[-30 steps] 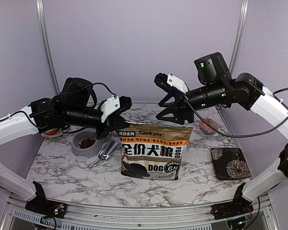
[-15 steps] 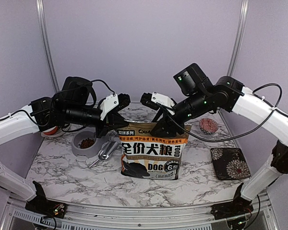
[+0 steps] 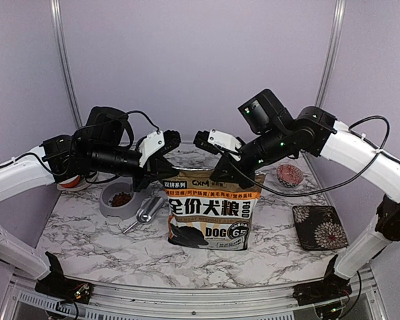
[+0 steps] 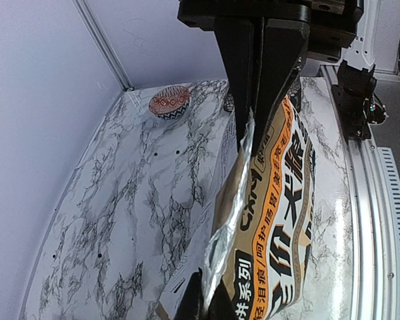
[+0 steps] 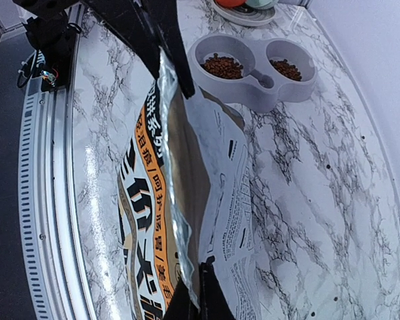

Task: Serve the pet food
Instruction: Press the seal on the pet food bag.

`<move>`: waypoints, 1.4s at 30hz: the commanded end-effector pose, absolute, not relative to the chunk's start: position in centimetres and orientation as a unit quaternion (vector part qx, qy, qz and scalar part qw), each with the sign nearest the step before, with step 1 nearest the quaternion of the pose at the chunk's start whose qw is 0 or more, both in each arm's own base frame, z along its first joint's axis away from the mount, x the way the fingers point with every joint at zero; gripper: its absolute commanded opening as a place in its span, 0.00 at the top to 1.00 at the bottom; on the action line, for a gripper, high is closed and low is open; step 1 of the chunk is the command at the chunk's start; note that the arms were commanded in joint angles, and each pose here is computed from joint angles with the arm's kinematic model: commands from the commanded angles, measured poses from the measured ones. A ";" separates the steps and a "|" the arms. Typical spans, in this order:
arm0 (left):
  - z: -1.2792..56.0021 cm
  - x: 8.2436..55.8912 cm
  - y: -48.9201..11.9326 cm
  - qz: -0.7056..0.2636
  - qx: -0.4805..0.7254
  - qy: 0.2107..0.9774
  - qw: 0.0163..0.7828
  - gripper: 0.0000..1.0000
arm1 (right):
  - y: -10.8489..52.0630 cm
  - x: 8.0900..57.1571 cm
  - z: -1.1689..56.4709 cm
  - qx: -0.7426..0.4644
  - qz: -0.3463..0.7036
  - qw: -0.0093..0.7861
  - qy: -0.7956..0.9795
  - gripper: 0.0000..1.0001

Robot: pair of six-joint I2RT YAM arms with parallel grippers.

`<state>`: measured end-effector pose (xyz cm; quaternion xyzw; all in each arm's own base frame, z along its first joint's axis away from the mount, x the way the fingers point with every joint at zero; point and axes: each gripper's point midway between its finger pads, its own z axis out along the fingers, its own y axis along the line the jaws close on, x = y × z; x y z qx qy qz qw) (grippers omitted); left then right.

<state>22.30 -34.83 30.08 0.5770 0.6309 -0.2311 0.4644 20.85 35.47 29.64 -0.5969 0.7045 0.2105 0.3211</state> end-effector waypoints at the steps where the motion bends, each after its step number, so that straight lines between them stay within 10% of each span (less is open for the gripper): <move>1: 33.8 23.5 -34.0 -0.231 0.548 0.619 0.513 1.00 | 35.4 21.1 32.0 -0.589 0.207 0.353 0.697 1.00; 3: 33.9 23.4 -34.1 -0.236 0.549 0.617 0.512 1.00 | 35.5 21.1 32.4 -0.590 0.208 0.360 0.692 1.00; 6: 34.0 23.4 -34.1 -0.240 0.548 0.617 0.511 1.00 | 35.7 20.8 32.5 -0.593 0.216 0.358 0.688 0.67; 12: 34.1 23.3 -34.1 -0.244 0.548 0.616 0.511 1.00 | 36.5 20.6 32.0 -0.601 0.222 0.351 0.683 0.64; 37: 34.3 23.1 -33.8 -0.251 0.549 0.613 0.510 1.00 | 38.7 20.5 32.4 -0.614 0.239 0.366 0.657 1.00; 42: 34.2 22.3 -33.1 -0.260 0.566 0.595 0.509 0.72 | 38.3 20.3 33.1 -0.614 0.238 0.373 0.653 1.00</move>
